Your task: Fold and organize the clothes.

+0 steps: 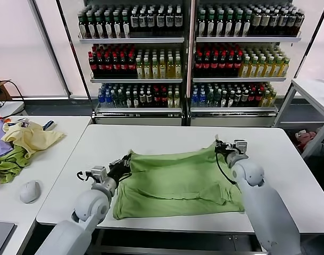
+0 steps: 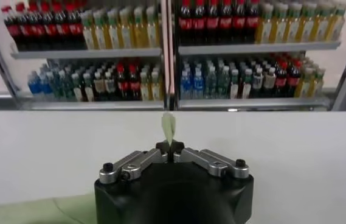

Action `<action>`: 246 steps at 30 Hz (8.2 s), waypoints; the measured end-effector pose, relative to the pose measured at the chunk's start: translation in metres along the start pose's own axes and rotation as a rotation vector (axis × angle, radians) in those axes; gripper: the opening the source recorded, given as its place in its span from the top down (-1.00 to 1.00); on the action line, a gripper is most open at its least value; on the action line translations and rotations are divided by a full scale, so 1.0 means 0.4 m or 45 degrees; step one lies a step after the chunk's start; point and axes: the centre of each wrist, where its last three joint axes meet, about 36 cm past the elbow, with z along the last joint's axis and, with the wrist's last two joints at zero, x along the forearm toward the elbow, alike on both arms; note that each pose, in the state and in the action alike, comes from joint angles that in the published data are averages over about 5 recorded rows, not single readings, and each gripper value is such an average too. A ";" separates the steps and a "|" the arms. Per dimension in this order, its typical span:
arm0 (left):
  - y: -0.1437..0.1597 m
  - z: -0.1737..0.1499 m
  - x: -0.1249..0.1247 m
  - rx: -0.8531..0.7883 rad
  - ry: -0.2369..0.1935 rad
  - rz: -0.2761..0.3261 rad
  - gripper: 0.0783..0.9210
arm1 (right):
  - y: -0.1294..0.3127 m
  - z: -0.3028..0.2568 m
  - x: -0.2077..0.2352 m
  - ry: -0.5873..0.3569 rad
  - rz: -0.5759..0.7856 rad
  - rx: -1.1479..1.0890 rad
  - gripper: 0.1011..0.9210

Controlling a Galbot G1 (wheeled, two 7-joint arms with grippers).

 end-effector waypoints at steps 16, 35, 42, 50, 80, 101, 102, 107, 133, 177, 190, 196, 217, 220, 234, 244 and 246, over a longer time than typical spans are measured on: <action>-0.017 0.078 0.133 -0.013 0.119 0.045 0.96 | -0.011 0.105 0.196 0.034 0.056 -0.002 0.93; -0.072 0.126 0.194 -0.084 0.091 -0.135 -0.20 | 0.010 0.155 0.289 0.036 0.107 0.084 -0.29; -0.131 0.168 0.192 -0.072 0.117 -0.276 -0.67 | 0.018 0.164 0.326 0.025 0.114 0.102 -0.72; -0.172 0.203 0.176 -0.055 0.181 -0.385 -0.40 | 0.013 0.164 0.351 0.015 0.122 0.117 -0.76; 0.207 -0.023 0.212 0.099 -0.002 -0.576 0.87 | 0.015 0.137 0.343 -0.047 0.113 0.121 -0.76; -0.055 -0.116 0.173 0.626 -0.075 0.097 0.87 | 0.013 0.152 0.346 -0.045 0.128 0.165 -0.76; -0.071 -0.110 0.160 0.634 -0.062 0.117 0.87 | 0.012 0.151 0.346 -0.046 0.129 0.166 -0.76; -0.143 -0.085 0.103 0.609 -0.001 0.182 0.85 | 0.008 0.150 0.345 -0.051 0.133 0.166 -0.76; -0.154 0.003 0.090 0.408 0.034 0.167 -0.74 | 0.025 0.157 0.332 -0.057 0.132 0.161 -0.76; -0.061 0.160 0.071 0.146 0.164 -0.208 0.77 | 0.041 0.150 0.364 -0.079 0.120 0.174 -0.76; 0.133 0.004 0.150 0.374 -0.006 -0.262 0.88 | 0.053 0.140 0.357 -0.094 0.108 0.165 -0.76; 0.255 -0.131 0.224 0.408 -0.131 -0.299 0.88 | 0.057 0.138 0.359 -0.101 0.106 0.157 -0.76; -0.065 -0.094 0.029 0.143 -0.101 0.037 0.88 | 0.037 0.139 0.389 -0.116 0.132 0.157 -0.76; -0.149 -0.061 -0.028 0.077 -0.064 0.089 0.88 | 0.029 0.137 0.392 -0.120 0.139 0.156 -0.76; -0.425 -0.016 -0.176 -0.038 -0.033 0.253 0.36 | 0.015 0.122 0.377 -0.138 0.139 0.149 -0.76; -0.456 -0.002 -0.138 0.044 -0.131 0.321 -0.33 | 0.048 0.119 0.339 -0.131 0.103 0.145 -0.76; -0.438 -0.003 -0.117 0.063 -0.155 0.309 -0.46 | 0.069 0.121 0.323 -0.123 0.084 0.144 -0.76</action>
